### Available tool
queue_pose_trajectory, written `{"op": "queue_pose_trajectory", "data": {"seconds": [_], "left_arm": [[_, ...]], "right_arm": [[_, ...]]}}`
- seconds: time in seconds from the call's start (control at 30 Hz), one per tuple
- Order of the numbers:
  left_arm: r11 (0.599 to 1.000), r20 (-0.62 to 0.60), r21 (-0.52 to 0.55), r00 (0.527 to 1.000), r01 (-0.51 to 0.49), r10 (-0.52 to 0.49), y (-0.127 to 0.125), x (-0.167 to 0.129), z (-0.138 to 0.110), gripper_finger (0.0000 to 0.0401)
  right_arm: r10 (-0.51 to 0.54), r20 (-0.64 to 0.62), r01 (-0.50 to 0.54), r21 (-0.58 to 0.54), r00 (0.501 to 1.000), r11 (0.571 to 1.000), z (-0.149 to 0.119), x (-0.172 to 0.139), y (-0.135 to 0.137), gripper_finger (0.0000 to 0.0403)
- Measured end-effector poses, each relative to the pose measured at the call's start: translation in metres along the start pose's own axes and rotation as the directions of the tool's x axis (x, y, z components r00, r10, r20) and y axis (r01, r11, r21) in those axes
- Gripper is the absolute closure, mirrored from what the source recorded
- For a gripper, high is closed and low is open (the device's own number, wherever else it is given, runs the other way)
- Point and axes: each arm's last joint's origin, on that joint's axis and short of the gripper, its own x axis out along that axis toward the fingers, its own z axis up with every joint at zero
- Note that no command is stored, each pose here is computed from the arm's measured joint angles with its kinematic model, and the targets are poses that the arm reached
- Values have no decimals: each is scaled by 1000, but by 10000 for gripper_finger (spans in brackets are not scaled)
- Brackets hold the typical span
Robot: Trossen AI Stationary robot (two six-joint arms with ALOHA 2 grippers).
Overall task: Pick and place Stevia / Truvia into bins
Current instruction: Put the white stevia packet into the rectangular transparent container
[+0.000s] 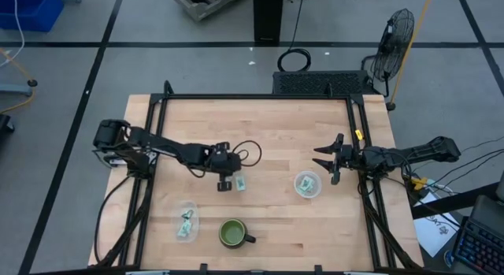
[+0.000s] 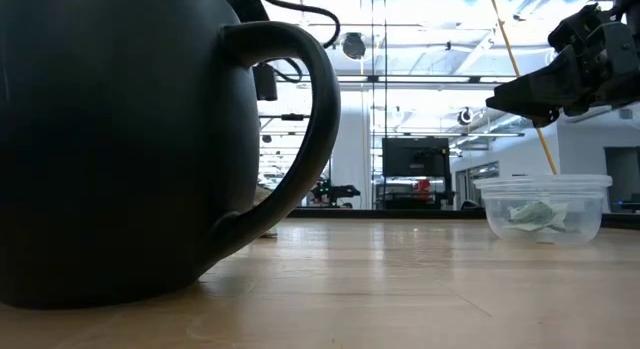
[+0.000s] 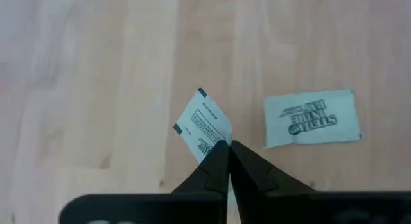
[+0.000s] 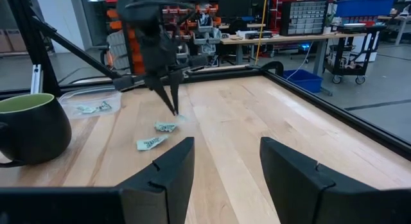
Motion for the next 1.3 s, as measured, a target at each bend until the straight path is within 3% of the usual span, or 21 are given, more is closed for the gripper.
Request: {"op": "queue_pose_trajectory", "data": {"seconds": [0.13,0.43,0.7,0.87,0.97,1.13,1.3], "left_arm": [[998,22,-60,1000,2,-1,1,-18,1,390],[961,-159,-271,983,49,-95,-30,-61,-28,394],[841,-195,-509,928,182,-319,-81,-109,-52,389],[738,-230,-653,884,170,-407,-111,-129,-70,397],[728,-222,-669,895,149,-388,-126,-137,-81,394],[679,-207,-725,904,116,-375,-136,-143,-89,388],[687,-168,-717,927,119,-336,-138,-145,-92,387]], "right_arm": [[0,0,0,0,1000,1000,0,0,0,234],[0,0,0,0,1000,1000,0,0,0,234],[0,0,0,0,1000,1000,0,0,0,234],[0,0,0,0,1000,1000,0,0,0,234],[0,0,0,0,1000,1000,0,0,0,234],[0,1,0,1,1000,1000,0,0,0,234],[0,0,0,0,1000,1000,0,0,0,234]]}}
